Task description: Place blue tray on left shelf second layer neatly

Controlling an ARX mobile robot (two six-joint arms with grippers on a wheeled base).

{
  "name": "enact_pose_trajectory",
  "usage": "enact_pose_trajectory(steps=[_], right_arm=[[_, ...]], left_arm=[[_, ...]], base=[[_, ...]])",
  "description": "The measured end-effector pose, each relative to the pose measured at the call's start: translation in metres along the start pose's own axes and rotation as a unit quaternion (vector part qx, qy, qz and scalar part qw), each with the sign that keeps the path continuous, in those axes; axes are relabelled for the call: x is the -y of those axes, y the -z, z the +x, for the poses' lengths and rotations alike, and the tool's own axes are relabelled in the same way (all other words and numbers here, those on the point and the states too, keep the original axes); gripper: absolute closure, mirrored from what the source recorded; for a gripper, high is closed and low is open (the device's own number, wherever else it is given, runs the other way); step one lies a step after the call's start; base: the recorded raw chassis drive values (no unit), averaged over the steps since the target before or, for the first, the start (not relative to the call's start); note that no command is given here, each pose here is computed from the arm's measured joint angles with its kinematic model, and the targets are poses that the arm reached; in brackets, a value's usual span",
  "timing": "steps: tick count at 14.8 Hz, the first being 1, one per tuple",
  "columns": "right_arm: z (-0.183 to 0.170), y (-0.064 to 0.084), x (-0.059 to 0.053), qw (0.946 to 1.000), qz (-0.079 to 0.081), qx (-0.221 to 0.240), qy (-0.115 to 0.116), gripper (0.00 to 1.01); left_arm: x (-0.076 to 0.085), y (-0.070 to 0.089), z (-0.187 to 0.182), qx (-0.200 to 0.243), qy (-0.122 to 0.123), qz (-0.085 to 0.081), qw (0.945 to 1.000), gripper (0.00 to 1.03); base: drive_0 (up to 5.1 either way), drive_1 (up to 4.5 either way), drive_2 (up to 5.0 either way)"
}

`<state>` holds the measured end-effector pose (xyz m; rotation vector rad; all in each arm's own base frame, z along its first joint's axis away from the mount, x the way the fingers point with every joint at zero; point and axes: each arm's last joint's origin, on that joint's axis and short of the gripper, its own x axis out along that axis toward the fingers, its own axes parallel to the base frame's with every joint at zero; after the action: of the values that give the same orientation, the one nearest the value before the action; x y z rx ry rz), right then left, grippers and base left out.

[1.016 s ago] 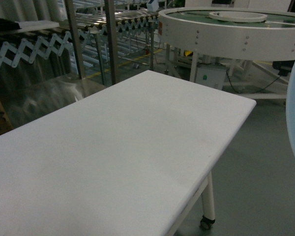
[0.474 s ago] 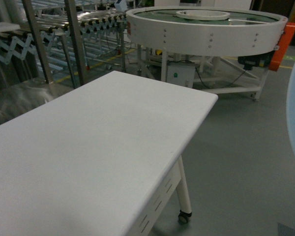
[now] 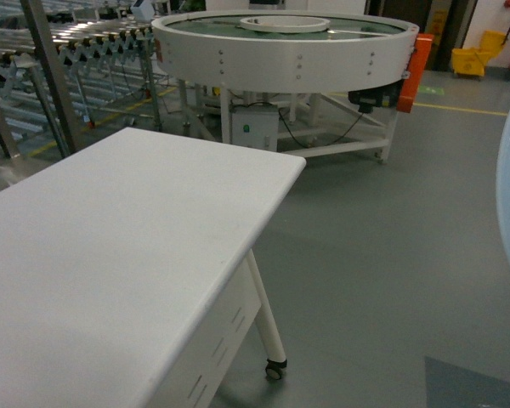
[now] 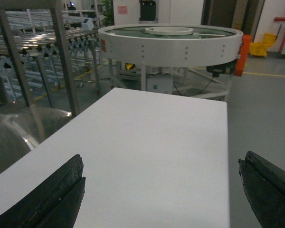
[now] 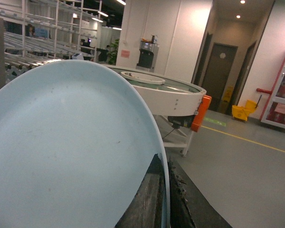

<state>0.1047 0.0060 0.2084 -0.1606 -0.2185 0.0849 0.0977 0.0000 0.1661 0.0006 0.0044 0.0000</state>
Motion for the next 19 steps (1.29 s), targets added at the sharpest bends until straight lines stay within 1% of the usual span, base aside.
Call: enact_pose_trajectory(steps=[19], right_arm=[[0.0,0.0,0.0,1.0,0.0,0.0,0.0,0.99]], left_arm=[[0.0,0.0,0.0,0.0,0.0,0.0,1.0,0.05]], base=[[-1.6,-1.59,-1.6]])
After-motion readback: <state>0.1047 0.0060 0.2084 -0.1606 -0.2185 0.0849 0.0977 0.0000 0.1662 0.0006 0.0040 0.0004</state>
